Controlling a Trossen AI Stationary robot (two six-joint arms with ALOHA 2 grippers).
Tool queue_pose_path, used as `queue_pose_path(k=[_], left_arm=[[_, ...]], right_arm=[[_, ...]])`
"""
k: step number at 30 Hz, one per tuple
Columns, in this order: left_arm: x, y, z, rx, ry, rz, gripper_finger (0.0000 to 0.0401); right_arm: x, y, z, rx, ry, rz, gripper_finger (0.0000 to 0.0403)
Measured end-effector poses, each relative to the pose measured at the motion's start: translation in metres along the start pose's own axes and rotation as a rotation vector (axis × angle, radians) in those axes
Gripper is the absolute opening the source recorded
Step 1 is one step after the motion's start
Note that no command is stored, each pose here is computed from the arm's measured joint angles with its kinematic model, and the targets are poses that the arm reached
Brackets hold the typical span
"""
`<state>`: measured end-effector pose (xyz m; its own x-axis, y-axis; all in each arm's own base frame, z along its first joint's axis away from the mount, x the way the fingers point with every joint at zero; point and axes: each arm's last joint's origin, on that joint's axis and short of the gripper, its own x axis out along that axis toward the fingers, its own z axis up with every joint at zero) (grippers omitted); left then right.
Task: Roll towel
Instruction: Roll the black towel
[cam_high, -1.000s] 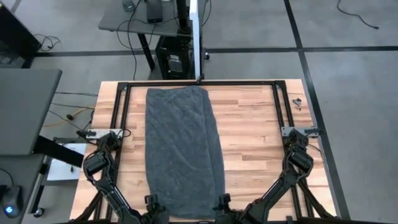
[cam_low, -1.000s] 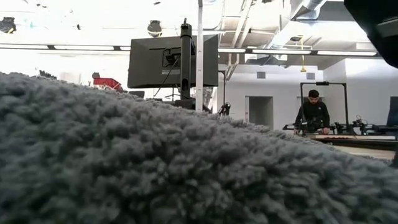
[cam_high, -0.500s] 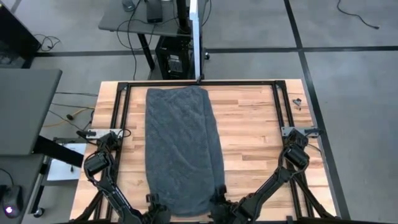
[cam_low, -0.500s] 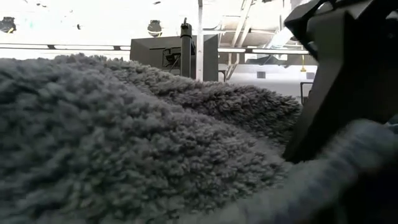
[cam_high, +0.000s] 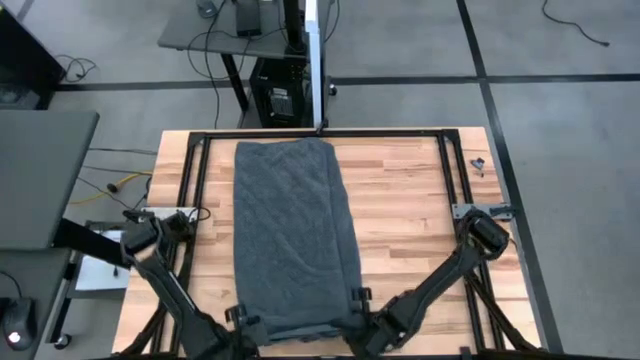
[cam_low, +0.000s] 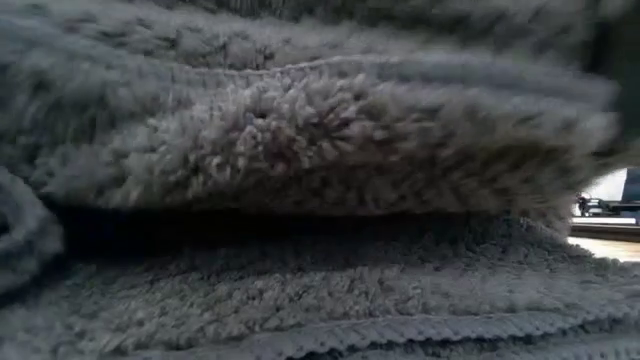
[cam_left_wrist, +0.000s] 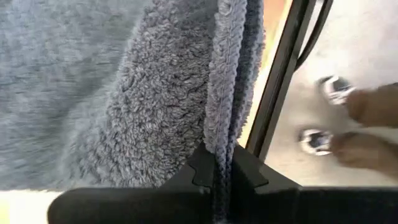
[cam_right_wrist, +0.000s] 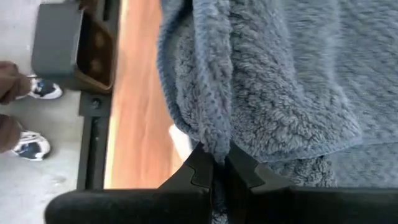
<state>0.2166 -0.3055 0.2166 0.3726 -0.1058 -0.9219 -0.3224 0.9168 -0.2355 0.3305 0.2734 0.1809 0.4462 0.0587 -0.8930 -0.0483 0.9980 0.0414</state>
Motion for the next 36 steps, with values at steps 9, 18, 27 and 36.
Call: queue_pose_path(k=[9, 18, 27, 36], left_arm=[[-0.032, 0.035, 0.013, -0.070, -0.001, -0.114, 0.0000], [-0.051, 0.046, 0.014, -0.054, -0.030, -0.093, 0.0000], [-0.043, 0.042, 0.012, -0.032, -0.023, -0.081, 0.0000], [-0.044, 0.041, 0.009, 0.007, -0.016, -0.091, 0.0000]], right_arm=[[-0.028, -0.023, 0.021, 0.103, 0.031, 0.144, 0.0001], [-0.030, -0.021, 0.023, 0.111, -0.029, 0.099, 0.0000], [0.020, -0.007, 0.012, 0.158, -0.001, 0.082, 0.0027], [0.016, 0.005, -0.009, 0.152, 0.093, 0.041, 0.0135]])
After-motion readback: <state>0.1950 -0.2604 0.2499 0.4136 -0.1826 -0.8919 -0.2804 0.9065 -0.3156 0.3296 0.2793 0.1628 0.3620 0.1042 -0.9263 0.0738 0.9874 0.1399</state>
